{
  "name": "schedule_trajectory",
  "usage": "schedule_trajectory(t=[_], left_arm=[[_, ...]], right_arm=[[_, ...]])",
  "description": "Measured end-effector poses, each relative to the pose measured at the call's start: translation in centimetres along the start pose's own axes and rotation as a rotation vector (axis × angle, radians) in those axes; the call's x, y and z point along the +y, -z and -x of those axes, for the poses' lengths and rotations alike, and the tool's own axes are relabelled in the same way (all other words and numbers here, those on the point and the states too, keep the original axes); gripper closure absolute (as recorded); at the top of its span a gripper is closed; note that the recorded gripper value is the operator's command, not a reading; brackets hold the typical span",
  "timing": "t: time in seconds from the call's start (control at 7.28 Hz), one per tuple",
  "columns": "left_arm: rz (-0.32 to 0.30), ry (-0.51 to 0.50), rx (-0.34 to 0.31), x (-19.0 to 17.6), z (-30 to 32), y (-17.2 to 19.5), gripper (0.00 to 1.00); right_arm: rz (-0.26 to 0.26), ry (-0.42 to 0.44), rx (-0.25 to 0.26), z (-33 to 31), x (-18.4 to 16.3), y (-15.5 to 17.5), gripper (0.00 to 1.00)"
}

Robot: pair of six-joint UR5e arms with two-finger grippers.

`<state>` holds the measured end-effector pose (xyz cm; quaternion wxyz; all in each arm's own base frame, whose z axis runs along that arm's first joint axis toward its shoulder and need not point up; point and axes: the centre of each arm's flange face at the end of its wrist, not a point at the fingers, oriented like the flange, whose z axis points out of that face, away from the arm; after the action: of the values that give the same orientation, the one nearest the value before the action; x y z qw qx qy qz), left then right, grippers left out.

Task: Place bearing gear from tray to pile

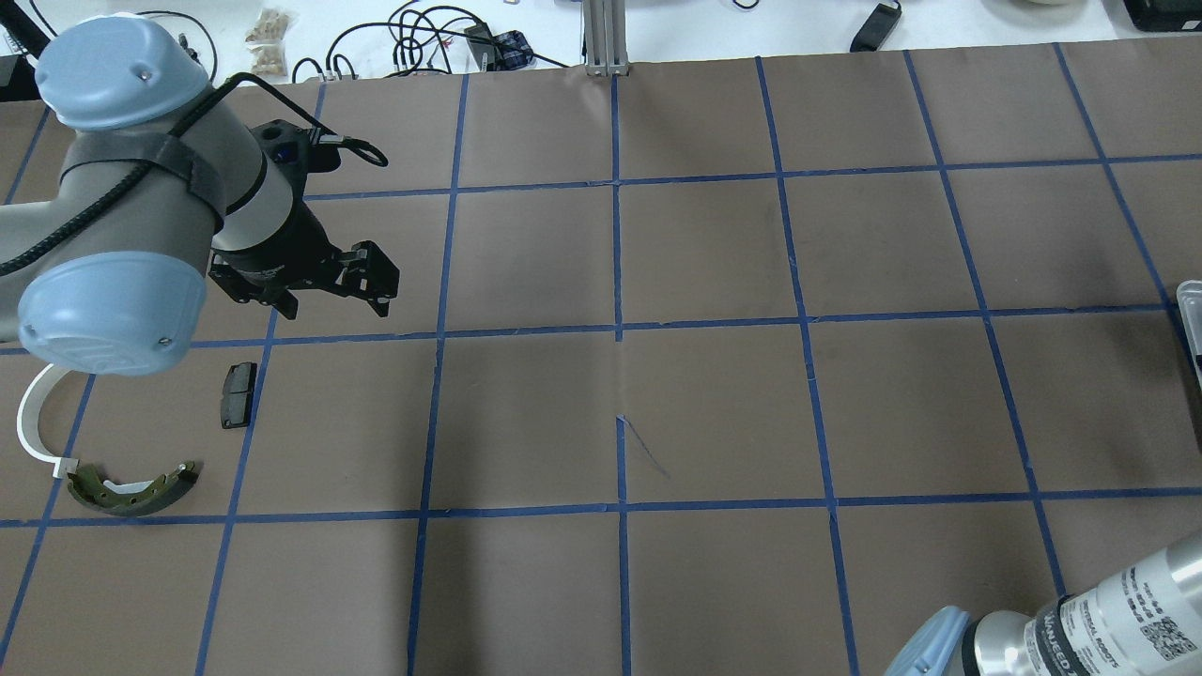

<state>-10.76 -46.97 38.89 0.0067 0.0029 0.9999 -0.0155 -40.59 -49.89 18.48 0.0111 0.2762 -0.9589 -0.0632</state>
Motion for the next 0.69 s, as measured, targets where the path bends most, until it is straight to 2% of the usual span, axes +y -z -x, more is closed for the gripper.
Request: schedule_trajectory(t=[0.27,0.55,0.69], left_arm=[[-0.001,0.0,-0.001,-0.04,0.0,0.04,0.0],[-0.001,-0.001,-0.001,-0.14,-0.04,0.05,0.0],[0.0,-0.002,-0.001,-0.16,-0.04,0.03,0.0]], right_arm=[[-0.003,-0.008,-0.006,0.1,-0.02,0.01,0.37],[-0.011,-0.007,-0.009,0.11,-0.16,-0.21,0.39],[-0.014,-0.008,-0.009,0.1,-0.19,-0.25,0.46]])
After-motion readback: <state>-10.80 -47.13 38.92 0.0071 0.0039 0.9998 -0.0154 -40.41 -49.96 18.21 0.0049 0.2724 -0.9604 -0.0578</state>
